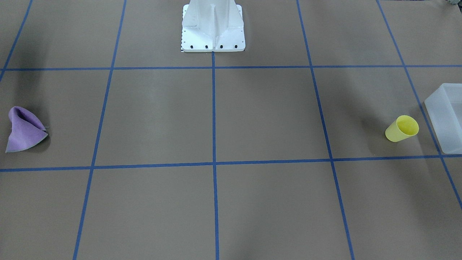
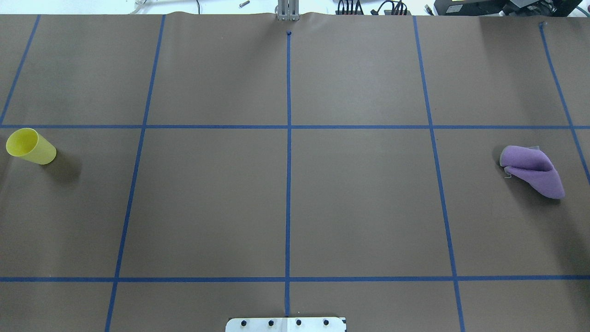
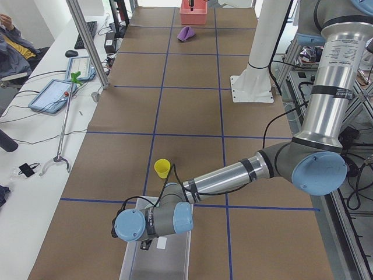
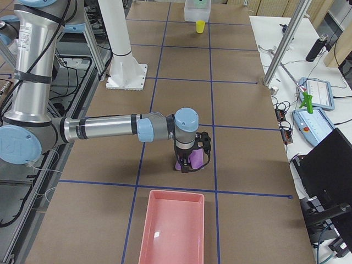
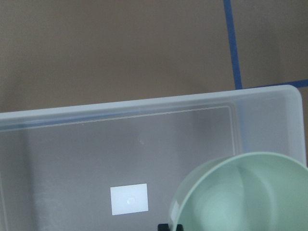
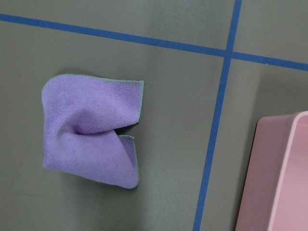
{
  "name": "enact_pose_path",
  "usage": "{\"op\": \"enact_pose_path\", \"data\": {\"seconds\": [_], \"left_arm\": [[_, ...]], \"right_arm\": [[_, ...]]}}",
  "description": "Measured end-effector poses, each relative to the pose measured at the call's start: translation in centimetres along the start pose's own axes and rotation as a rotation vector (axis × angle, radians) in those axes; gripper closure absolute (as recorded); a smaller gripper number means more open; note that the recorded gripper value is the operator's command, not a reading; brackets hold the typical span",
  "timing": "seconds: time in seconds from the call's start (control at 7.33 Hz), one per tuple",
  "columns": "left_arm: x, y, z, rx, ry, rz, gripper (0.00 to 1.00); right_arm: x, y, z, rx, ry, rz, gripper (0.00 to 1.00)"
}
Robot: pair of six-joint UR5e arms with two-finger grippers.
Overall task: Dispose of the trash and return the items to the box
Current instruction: 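Lift the green bowl with the left gripper and drop it into the clear bin, then move the left gripper to the yellow cup and grasp it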
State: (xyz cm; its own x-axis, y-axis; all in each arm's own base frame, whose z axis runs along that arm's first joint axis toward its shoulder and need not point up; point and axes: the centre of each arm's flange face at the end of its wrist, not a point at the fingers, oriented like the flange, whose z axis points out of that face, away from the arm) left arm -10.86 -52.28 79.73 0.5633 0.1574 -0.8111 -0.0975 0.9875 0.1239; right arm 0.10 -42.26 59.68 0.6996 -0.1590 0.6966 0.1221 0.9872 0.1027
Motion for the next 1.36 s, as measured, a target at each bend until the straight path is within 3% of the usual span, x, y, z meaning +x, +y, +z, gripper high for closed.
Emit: {"op": "enact_pose_path", "data": {"seconds": [0.55, 0.95, 1.36], "left_arm": [[3.1, -2.1, -2.4, 0.053, -0.008, -0.104, 0.18], [14.0, -6.7, -4.1, 0.098, -0.010, -0.216, 0.18], [26.4, -8.7, -0.2, 0.067, -0.049, -0.283, 0.18]], "right_arm": [[-0.1, 0.0, 0.0, -0.001, -0.011, 0.000, 0.00], [-0.5, 0.0, -0.1, 0.002, -0.028, 0.012, 0.00], [-0.6, 0.0, -0.2, 0.003, -0.039, 0.017, 0.00]]}}
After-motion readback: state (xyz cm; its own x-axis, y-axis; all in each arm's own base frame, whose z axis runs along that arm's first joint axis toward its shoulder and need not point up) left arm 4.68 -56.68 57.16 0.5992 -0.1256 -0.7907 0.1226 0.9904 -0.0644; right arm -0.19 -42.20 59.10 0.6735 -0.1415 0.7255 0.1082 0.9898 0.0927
